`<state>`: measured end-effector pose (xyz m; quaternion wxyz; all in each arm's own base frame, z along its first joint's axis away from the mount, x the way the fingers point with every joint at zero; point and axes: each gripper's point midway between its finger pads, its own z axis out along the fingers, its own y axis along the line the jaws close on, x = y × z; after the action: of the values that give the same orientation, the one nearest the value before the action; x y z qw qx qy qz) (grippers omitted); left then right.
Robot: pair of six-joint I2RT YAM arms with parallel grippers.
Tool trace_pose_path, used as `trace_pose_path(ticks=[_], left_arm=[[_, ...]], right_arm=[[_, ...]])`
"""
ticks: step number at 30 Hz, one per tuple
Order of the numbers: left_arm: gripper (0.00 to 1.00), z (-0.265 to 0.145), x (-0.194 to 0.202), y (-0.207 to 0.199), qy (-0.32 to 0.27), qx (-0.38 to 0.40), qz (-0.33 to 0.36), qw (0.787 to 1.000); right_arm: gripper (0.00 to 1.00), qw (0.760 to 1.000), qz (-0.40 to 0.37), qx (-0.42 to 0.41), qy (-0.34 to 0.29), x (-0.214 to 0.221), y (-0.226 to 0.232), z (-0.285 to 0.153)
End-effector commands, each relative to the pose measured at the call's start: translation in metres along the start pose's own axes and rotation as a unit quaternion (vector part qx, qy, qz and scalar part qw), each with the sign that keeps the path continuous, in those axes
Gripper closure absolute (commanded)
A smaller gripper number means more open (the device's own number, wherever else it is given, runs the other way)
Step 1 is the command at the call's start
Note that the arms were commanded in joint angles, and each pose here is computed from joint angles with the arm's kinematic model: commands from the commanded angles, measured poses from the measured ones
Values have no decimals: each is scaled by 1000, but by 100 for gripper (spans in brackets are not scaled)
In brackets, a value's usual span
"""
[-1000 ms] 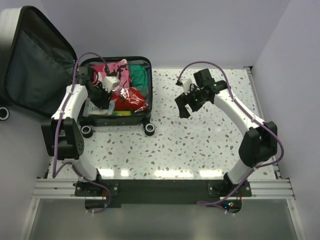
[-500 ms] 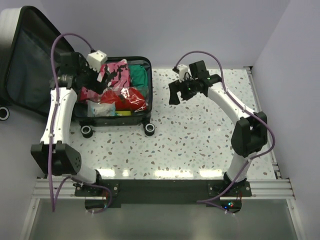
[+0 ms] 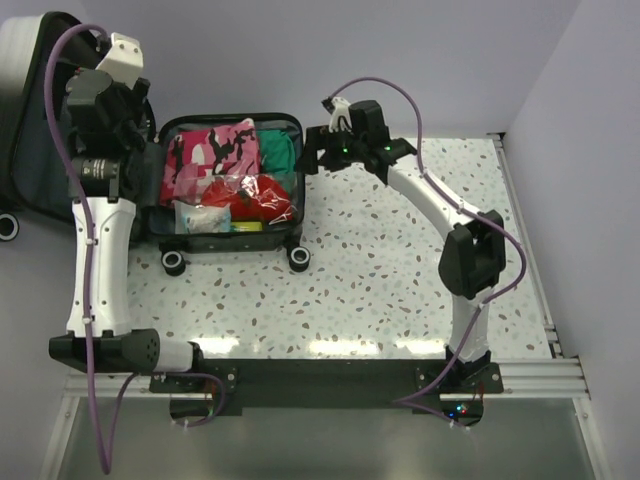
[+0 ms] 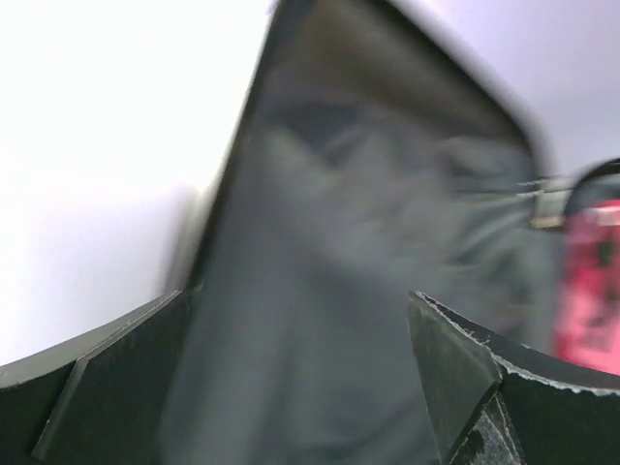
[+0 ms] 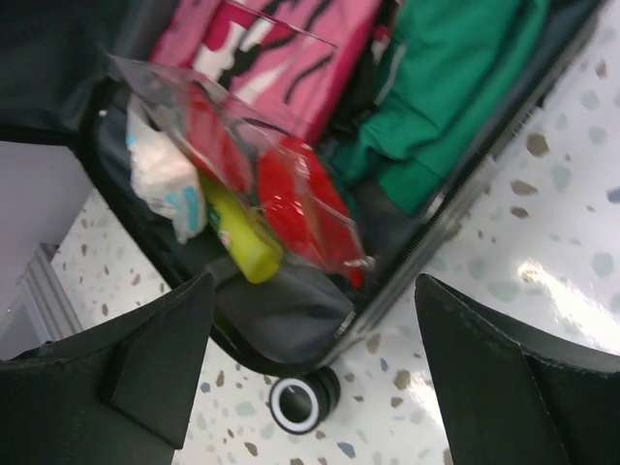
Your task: Pack the luggage
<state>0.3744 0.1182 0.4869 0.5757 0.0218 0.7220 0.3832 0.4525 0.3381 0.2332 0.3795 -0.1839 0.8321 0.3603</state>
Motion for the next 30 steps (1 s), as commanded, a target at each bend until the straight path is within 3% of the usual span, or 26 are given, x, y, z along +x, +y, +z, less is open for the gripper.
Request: trace_pose_path(ticks=[1,8,15,18,19,21,22,24,25,27,28,30], left_arm=[[0,-23,11,73,44,-172,59,982],[0,-16,28,96,72,-208,127,967],[0,20,46,100,89,-207,183,957],[6,30,36,110,76,-213,186,956],[18,34,35,109,75,-212,191,956],[29,42,32,105,72,-204,199,956],[43,44,32,103,71,-198,201,957],[58,49,28,94,62,-183,204,960],[74,49,24,90,55,-179,204,961],[88,48,10,63,33,-151,211,965],[100,46,4,50,23,-139,215,966],[100,41,-13,15,-10,-116,229,967]], right_arm=[[13,998,-10,-45,-52,-38,35,-4],[13,998,-20,-47,-39,-31,34,-4],[13,998,-28,-44,-23,-24,31,-6],[13,998,-31,-39,-23,-21,29,-9],[13,998,-34,-39,-23,-21,30,-11],[13,999,-33,-36,-19,-17,28,-12],[13,999,-34,-35,-20,-18,28,-14],[13,999,-34,-32,-17,-15,25,-14],[13,999,-35,-31,-15,-14,26,-14],[13,999,-34,-30,-11,-11,25,-14],[13,999,-34,-29,-9,-10,24,-15],[13,999,-33,-26,-6,-9,22,-16]])
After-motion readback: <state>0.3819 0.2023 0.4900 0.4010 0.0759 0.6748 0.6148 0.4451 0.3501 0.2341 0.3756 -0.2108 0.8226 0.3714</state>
